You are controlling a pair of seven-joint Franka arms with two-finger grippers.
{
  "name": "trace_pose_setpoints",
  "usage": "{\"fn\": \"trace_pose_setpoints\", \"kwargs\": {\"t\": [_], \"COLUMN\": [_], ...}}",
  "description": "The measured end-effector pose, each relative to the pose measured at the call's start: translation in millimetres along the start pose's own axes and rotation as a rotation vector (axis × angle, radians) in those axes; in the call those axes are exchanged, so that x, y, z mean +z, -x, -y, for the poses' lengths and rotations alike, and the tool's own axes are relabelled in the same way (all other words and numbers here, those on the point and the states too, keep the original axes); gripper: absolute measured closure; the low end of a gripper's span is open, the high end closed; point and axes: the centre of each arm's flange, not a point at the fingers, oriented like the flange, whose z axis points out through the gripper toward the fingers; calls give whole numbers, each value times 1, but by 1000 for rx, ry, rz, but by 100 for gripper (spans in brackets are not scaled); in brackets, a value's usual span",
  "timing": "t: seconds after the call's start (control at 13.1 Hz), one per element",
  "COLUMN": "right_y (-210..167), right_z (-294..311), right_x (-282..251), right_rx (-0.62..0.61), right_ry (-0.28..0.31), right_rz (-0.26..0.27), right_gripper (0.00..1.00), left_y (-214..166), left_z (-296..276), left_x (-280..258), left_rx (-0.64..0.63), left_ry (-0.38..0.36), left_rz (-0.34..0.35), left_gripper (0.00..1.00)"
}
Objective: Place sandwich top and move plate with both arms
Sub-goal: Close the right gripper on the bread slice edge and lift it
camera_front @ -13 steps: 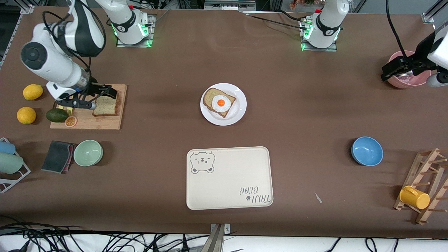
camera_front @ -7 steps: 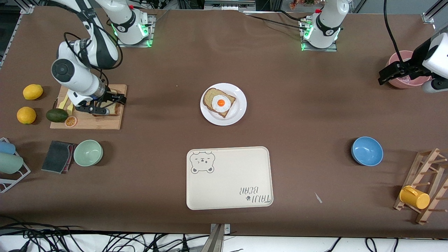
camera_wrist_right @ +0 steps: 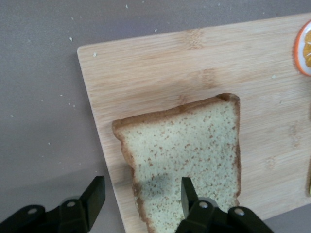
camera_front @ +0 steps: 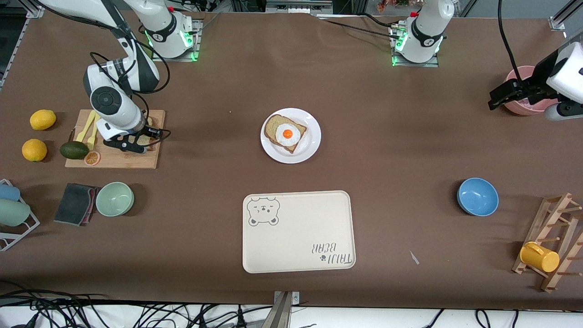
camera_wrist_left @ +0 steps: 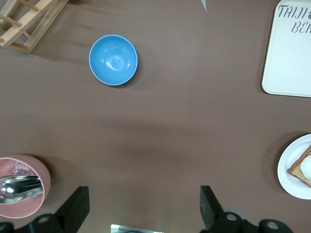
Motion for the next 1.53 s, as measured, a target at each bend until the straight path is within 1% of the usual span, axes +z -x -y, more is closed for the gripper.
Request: {"fn": "trace_pose_setpoints", "kwargs": {"t": [0.08,0.38,0.61,0.77,0.84,0.99,1.07,1.15,1.3,1.38,1.45,1.53], "right_y": [0,0,0,-1,-1,-1,-1,-1,-3,-3,-3,-3], "right_z": [0,2,5,5,5,4,4,4,-1,-1,-2,-2], "right_x": [0,4,13,15,15,15,15,15,16,16,17,17], "right_rx": [0,-5,-32,-37,-37,-37,-37,-36,-27,-26,-25,-25], "right_ry": [-1,-3,1,4,4,5,5,5,7,7,8,8], "right_rz": [-1,1,-6,-6,-7,-7,-8,-8,-7,-6,-5,-5], "right_gripper": [31,31,31,34,37,38,44,44,53,55,60,61], "left_y": [0,-1,-1,0,0,0,0,-1,-2,-2,-2,-2], "left_z": [0,0,0,0,0,0,0,1,4,5,5,6], "left_x": [0,1,1,2,3,3,4,4,6,6,7,7], "left_rx": [0,0,-1,0,0,0,0,-1,-6,-4,3,9], "left_ry": [0,0,0,-2,-2,-3,-3,-3,-3,-3,-3,-4], "left_rz": [0,2,4,11,14,17,18,20,22,24,28,36], "left_gripper": [0,0,0,0,0,0,0,0,0,0,0,0]}}
